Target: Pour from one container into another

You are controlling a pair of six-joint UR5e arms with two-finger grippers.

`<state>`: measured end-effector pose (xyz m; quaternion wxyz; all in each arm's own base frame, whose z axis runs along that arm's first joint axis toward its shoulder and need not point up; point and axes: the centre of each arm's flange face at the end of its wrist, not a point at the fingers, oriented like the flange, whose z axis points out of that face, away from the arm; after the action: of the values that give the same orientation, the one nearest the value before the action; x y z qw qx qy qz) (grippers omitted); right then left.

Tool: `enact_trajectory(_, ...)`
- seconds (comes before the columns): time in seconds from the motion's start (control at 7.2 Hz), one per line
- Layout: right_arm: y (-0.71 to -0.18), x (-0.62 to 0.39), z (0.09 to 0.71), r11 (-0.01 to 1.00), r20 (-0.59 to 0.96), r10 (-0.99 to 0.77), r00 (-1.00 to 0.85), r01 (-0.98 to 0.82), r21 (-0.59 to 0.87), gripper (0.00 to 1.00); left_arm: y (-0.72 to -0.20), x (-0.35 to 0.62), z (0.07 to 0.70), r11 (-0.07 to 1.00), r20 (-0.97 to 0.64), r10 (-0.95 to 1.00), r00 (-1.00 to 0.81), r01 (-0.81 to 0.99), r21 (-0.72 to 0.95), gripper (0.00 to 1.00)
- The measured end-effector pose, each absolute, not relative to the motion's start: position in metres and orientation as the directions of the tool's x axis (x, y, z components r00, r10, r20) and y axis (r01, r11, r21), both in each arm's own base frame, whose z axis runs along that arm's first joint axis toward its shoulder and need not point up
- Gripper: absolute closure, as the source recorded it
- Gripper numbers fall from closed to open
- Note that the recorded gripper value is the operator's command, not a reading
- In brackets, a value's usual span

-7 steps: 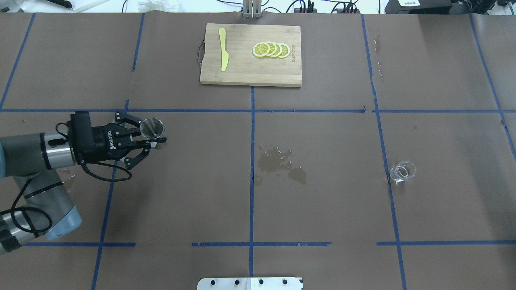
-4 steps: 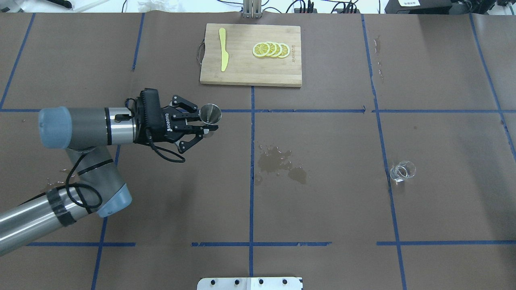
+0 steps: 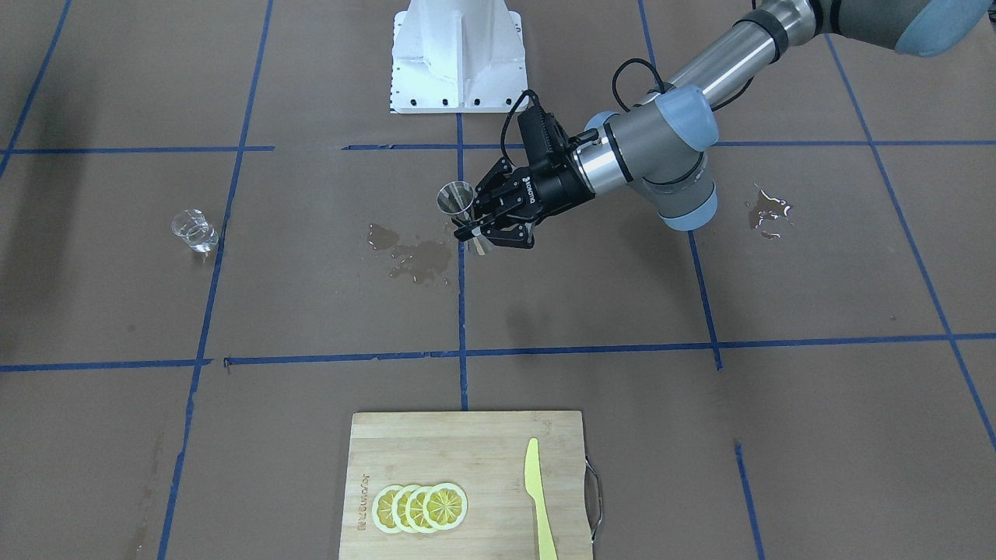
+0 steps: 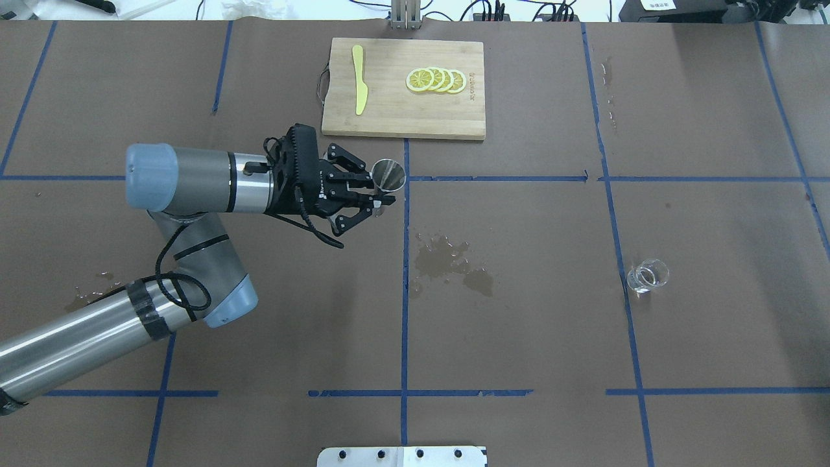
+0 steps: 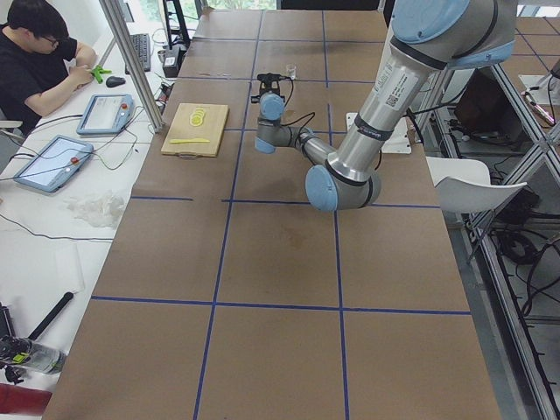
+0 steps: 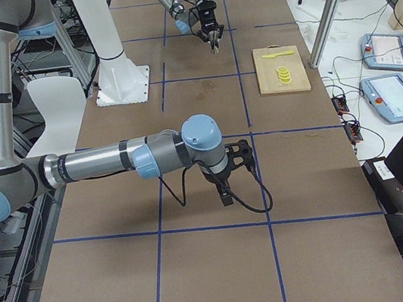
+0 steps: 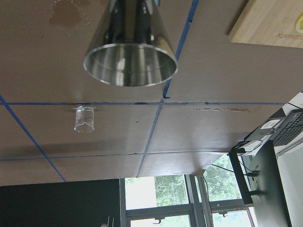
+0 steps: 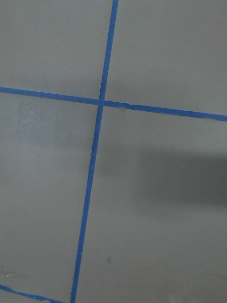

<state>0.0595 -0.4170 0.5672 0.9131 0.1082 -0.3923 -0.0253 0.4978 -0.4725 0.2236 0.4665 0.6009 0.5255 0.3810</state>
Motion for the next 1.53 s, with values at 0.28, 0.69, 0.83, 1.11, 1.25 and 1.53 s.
enact_trajectory(0.28,-0.412,0.054,0.518,0.971,0.739,-0.064,0.67,-0.128,0.2,0.0,-0.472,0.502,0.217,-0.016,-0.028,0.988,0.149,0.281,0.959,1.0)
enact_trajectory(0.69,-0.404,-0.015,0.448,0.97,0.787,0.049,0.616,-0.218,0.109,0.0,-0.47,0.504,0.213,-0.021,-0.024,0.988,0.152,0.289,0.957,1.0)
enact_trajectory(0.83,-0.401,-0.046,0.435,0.96,0.793,0.096,0.601,-0.266,0.086,0.0,-0.47,0.504,0.213,-0.021,-0.025,0.988,0.154,0.289,0.957,1.0)
enact_trajectory(1.11,-0.389,-0.096,0.431,0.93,0.786,0.151,0.599,-0.356,0.092,0.0,-0.471,0.504,0.214,-0.02,-0.029,0.986,0.162,0.289,0.957,1.0)
enact_trajectory(1.25,-0.377,-0.117,0.436,0.907,0.786,0.171,0.594,-0.406,0.109,0.0,-0.472,0.503,0.214,-0.019,-0.032,0.985,0.171,0.29,0.957,1.0)
enact_trajectory(1.53,-0.353,-0.185,0.442,0.834,0.77,0.221,0.599,-0.526,0.169,0.0,-0.473,0.503,0.215,-0.019,-0.035,0.984,0.177,0.29,0.957,1.0)
